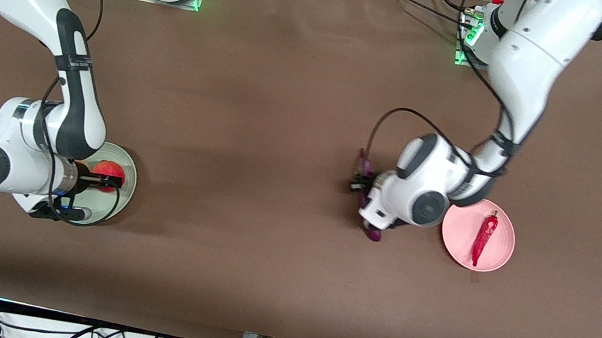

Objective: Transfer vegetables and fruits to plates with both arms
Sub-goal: 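Carry the eggplant to the pink plate while the right gripper withdraws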

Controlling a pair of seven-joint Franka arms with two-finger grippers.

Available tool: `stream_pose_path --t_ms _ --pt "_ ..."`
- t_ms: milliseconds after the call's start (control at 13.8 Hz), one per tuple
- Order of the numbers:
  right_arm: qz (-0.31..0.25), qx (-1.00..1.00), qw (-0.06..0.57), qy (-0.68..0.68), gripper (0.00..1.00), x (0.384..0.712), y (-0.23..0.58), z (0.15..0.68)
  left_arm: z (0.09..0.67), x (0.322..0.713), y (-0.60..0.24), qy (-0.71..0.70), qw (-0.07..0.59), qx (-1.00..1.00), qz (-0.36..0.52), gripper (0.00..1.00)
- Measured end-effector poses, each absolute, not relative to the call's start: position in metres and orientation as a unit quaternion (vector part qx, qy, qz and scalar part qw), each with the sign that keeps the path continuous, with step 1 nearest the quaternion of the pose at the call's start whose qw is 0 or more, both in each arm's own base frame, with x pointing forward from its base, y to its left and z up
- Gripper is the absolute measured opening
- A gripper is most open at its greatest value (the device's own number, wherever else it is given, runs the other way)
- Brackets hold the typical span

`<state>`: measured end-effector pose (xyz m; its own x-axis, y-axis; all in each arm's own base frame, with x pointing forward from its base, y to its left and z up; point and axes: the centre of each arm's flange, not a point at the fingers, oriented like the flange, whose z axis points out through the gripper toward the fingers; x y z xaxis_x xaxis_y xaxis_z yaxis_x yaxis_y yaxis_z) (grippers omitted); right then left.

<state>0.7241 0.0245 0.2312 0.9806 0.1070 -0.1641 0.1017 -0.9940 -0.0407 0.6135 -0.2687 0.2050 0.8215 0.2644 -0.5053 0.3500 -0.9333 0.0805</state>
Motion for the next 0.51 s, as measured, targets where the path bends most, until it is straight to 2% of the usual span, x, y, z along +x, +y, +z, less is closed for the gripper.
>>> stream_pose_path --t_ms 291,509 --pt "0.063 -0.996 0.016 -0.065 1.0 0.73 0.024 0.305 0.257 0.629 -0.132 0.091 0.101 0.943 -0.305 0.29" --pt "0.062 -0.995 0.016 -0.072 1.0 0.718 0.023 0.374 0.26 0.632 -0.063 0.062 0.109 0.943 -0.307 0.29"
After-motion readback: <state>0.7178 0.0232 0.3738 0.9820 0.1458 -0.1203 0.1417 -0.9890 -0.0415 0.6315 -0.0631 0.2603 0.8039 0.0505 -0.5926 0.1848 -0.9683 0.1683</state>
